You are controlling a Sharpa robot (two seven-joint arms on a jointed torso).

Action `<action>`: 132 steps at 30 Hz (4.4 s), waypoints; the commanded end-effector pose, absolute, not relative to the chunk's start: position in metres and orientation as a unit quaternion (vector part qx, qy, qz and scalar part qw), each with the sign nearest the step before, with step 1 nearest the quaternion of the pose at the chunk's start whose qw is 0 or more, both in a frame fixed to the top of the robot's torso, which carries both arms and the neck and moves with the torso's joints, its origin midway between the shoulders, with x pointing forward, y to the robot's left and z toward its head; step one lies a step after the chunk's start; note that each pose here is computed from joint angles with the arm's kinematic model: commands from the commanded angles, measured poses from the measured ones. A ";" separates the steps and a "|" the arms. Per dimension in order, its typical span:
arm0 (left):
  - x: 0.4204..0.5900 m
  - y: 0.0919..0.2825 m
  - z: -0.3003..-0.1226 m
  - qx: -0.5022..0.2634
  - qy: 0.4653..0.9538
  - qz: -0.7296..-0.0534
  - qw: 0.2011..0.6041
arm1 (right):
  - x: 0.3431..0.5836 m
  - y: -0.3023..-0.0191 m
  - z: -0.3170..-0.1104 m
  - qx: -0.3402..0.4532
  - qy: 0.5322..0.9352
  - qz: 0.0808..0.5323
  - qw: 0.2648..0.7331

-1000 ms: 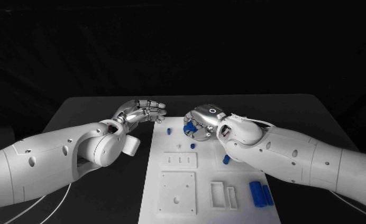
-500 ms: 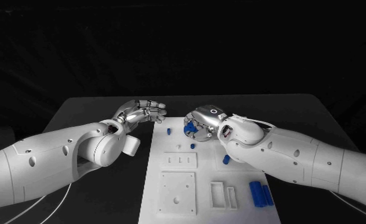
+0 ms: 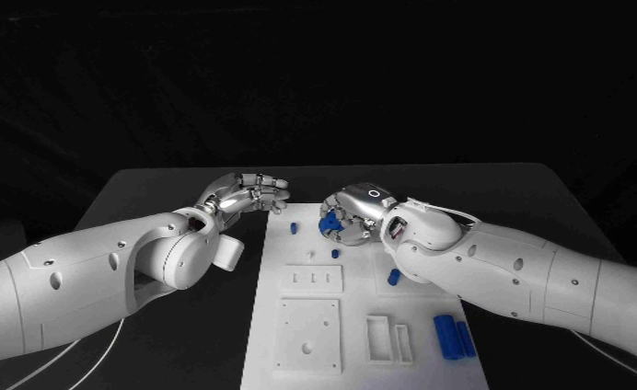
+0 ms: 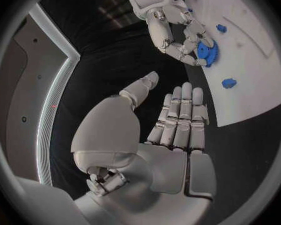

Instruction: Assemble the parts on the task board

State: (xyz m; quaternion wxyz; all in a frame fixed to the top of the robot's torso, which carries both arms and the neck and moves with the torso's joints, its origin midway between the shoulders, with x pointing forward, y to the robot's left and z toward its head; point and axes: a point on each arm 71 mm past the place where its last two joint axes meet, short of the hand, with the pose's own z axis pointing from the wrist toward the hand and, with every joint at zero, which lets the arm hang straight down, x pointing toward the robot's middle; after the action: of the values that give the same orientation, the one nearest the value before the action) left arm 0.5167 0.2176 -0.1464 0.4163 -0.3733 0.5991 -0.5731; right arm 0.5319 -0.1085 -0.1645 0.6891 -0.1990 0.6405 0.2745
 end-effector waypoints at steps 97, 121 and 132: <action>0.517 0.218 -0.145 -0.369 0.599 -0.580 0.411 | 0.525 -0.116 -0.172 -0.189 0.651 0.282 0.679; 0.518 0.217 -0.145 -0.367 0.599 -0.581 0.410 | 0.525 -0.118 -0.174 -0.187 0.654 0.271 0.681; 0.518 0.217 -0.145 -0.368 0.599 -0.580 0.411 | 0.524 -0.117 -0.172 -0.190 0.642 0.267 0.693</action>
State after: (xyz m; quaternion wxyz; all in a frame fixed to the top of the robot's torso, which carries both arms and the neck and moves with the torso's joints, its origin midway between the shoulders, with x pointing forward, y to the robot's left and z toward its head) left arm 0.5182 0.2194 -0.1468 0.4162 -0.3732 0.5995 -0.5728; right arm 0.5245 -0.1161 -0.1658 0.6946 -0.1836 0.6362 0.2810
